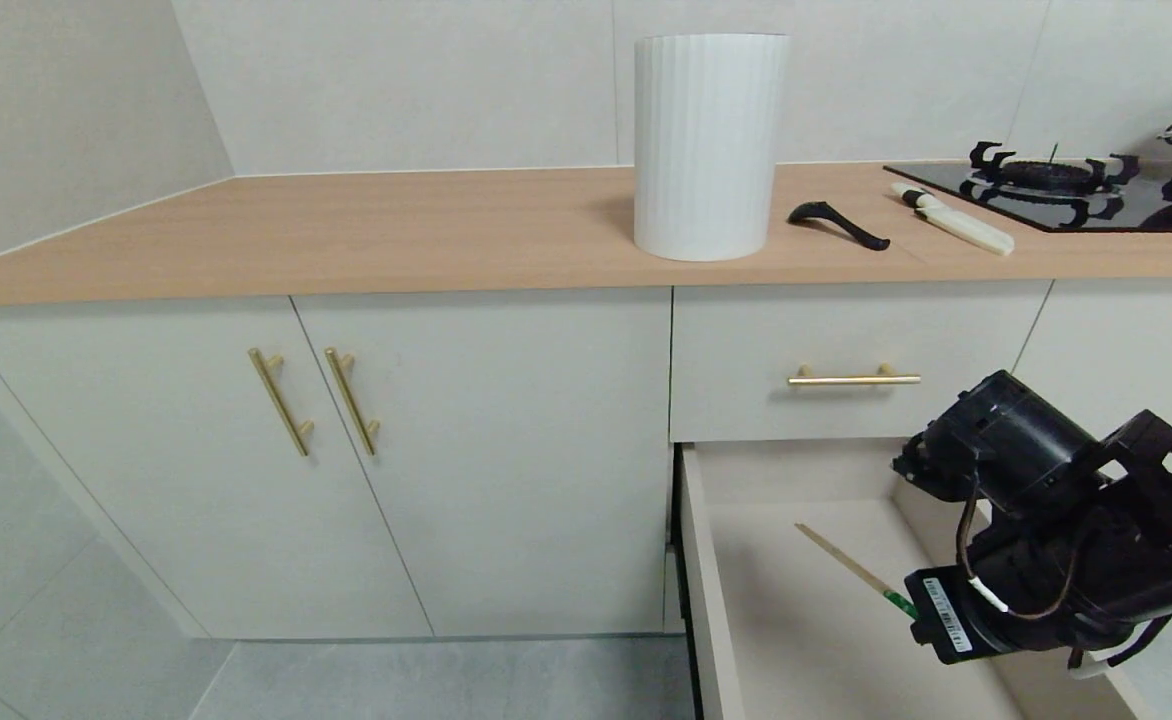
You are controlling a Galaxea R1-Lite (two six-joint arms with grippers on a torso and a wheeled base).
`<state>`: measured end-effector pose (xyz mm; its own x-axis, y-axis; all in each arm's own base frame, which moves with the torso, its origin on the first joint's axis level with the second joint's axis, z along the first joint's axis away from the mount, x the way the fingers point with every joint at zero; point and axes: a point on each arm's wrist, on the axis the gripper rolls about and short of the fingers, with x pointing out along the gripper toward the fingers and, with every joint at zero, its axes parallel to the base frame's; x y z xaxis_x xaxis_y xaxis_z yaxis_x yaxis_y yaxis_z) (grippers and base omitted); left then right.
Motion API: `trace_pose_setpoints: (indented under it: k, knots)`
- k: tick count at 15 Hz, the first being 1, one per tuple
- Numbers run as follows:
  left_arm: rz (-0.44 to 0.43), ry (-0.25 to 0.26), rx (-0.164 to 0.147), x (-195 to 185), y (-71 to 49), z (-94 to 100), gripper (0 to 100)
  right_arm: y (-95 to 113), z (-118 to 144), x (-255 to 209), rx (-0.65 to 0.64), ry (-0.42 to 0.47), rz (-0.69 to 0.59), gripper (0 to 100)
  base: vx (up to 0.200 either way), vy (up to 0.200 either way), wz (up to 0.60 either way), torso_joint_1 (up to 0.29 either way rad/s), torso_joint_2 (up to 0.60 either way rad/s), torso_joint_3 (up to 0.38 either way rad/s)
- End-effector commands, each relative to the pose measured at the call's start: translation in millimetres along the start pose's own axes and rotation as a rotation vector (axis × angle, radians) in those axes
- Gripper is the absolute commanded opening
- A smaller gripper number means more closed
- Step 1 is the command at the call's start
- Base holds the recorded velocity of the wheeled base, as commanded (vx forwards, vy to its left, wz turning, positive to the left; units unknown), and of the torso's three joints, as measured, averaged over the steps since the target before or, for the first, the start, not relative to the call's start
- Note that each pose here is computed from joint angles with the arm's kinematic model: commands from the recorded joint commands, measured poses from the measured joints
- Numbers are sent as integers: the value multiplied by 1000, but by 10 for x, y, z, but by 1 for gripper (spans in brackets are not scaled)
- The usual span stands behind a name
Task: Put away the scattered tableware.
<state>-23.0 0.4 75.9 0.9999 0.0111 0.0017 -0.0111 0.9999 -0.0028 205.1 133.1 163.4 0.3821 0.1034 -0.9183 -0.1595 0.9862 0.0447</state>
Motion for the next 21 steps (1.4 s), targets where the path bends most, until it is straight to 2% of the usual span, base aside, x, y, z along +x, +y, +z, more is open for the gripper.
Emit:
trace_pose_setpoints:
  k: [1, 4, 5, 9, 11, 21]
  knots:
    - [0, 0, 0, 0, 0, 0, 100, 10, 6, 47, -2, 14, -6, 0, 0, 0, 0, -12, 144, 129]
    - [0, 0, 0, 0, 0, 0, 100, 57, 86, 138, 2, -28, 12, 0, 0, 0, 0, 2, 47, 37]
    - [1, 0, 0, 0, 0, 0, 100, 80, 101, 253, 0, -17, 8, 0, 0, 0, 0, 0, 0, 0]
    - [0, 0, 0, 0, 0, 0, 100, 187, 160, 948, -8, 53, -24, 0, 0, 0, 0, 0, 0, 0]
    - [0, 0, 0, 0, 0, 0, 100, 235, 199, 1218, -5, 40, -21, 0, 0, 0, 0, 0, 0, 0]
    - [0, 0, 0, 0, 0, 0, 100, 231, 77, 2020, 2, 25, -105, 0, 0, 0, 0, 0, 0, 0]
